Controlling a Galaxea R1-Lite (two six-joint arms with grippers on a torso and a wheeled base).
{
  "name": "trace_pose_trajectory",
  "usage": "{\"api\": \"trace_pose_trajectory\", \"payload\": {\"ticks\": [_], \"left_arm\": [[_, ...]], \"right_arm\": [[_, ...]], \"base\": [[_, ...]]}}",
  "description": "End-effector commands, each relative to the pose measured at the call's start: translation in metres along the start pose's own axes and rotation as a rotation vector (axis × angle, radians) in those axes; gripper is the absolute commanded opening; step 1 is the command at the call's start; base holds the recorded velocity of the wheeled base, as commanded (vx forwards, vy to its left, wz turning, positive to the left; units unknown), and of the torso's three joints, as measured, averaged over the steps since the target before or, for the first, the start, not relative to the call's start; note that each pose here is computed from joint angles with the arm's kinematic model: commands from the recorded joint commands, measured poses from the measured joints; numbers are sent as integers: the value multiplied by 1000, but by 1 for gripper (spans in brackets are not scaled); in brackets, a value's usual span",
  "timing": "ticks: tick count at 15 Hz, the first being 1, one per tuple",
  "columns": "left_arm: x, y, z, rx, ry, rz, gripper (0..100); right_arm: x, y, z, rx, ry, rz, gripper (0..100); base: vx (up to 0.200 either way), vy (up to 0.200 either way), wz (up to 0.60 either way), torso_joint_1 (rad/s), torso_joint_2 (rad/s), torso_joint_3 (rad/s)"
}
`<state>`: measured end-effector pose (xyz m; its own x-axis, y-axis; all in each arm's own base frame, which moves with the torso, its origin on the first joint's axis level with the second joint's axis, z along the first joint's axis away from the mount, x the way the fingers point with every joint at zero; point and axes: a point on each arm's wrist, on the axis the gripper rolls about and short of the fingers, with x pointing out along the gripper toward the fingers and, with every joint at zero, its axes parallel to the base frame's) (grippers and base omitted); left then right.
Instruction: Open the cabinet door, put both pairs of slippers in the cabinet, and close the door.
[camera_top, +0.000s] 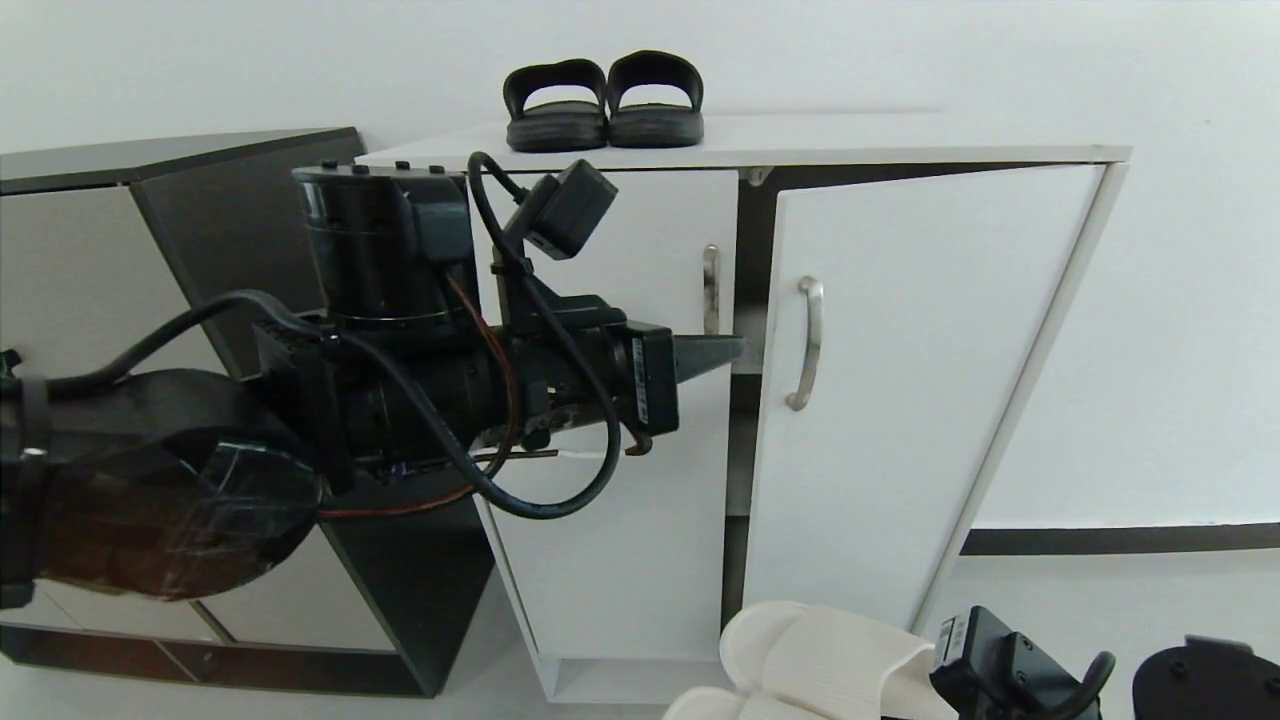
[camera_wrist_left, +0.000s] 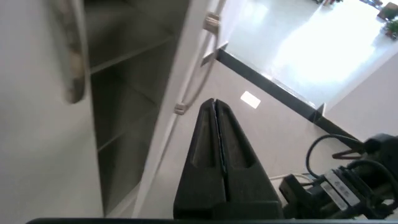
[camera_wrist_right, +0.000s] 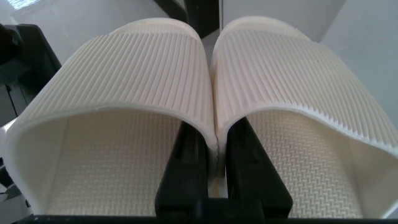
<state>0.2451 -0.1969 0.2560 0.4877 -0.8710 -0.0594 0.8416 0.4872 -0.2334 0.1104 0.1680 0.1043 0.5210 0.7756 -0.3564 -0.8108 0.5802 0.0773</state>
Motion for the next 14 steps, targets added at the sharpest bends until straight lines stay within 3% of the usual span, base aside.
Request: {"api": "trace_pose_trajectory", "payload": {"ticks": [1, 3, 7, 12, 14], "left_arm": [[5, 12, 9, 8, -29, 28, 0], [27, 30, 12, 5, -40, 46, 0], [57, 44, 21, -15, -75, 42, 0], [67, 47, 22, -15, -75, 37, 0], [67, 42, 22, -12, -76, 31, 0]], "right_arm": [[0, 0, -1, 0, 5, 0, 0], [1, 0, -1, -1, 7, 0, 0], [0, 0, -1, -18, 7, -2, 0], [1, 0, -2, -18, 10, -2, 0], [0, 4, -4, -26, 17, 19, 0]], "base": [[0, 0, 0, 0, 0, 0], [0, 0, 0, 0, 0, 0], [0, 0, 0, 0, 0, 0], [0, 0, 0, 0, 0, 0], [-200, 0, 0, 2, 2, 5]]}}
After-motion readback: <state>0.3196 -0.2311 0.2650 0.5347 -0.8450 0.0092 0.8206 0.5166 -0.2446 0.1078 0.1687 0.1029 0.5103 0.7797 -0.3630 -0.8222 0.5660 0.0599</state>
